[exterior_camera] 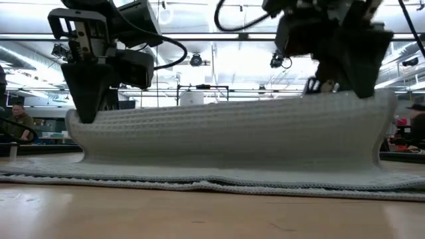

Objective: Fold microfiber towels
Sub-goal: Fold the gray microfiber towel

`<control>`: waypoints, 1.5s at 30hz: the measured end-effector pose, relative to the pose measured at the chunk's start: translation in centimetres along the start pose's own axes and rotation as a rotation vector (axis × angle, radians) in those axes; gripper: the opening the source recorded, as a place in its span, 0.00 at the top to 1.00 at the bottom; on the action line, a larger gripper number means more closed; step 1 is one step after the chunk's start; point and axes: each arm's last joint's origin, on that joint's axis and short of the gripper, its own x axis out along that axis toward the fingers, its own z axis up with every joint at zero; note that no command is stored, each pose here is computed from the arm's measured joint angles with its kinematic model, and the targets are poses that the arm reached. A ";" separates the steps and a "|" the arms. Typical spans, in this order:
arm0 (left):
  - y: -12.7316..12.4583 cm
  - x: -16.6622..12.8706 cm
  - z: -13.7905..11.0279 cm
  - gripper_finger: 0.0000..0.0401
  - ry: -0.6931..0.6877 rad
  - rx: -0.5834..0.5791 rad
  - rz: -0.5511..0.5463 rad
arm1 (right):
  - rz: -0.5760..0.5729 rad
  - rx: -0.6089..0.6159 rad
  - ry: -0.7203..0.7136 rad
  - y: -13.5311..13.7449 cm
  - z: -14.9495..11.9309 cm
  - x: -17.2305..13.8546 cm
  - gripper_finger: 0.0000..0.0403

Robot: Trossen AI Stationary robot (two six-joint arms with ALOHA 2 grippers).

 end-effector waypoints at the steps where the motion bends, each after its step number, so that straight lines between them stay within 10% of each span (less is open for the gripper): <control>1: 0.0 0.1 -0.1 0.99 -0.004 -0.009 -0.004 | 0.009 0.006 0.005 -0.2 -0.1 0.5 1.00; 45: -3.1 5.4 -0.9 0.99 0.070 0.014 -0.072 | 0.151 0.006 0.019 0.7 -0.1 6.1 1.00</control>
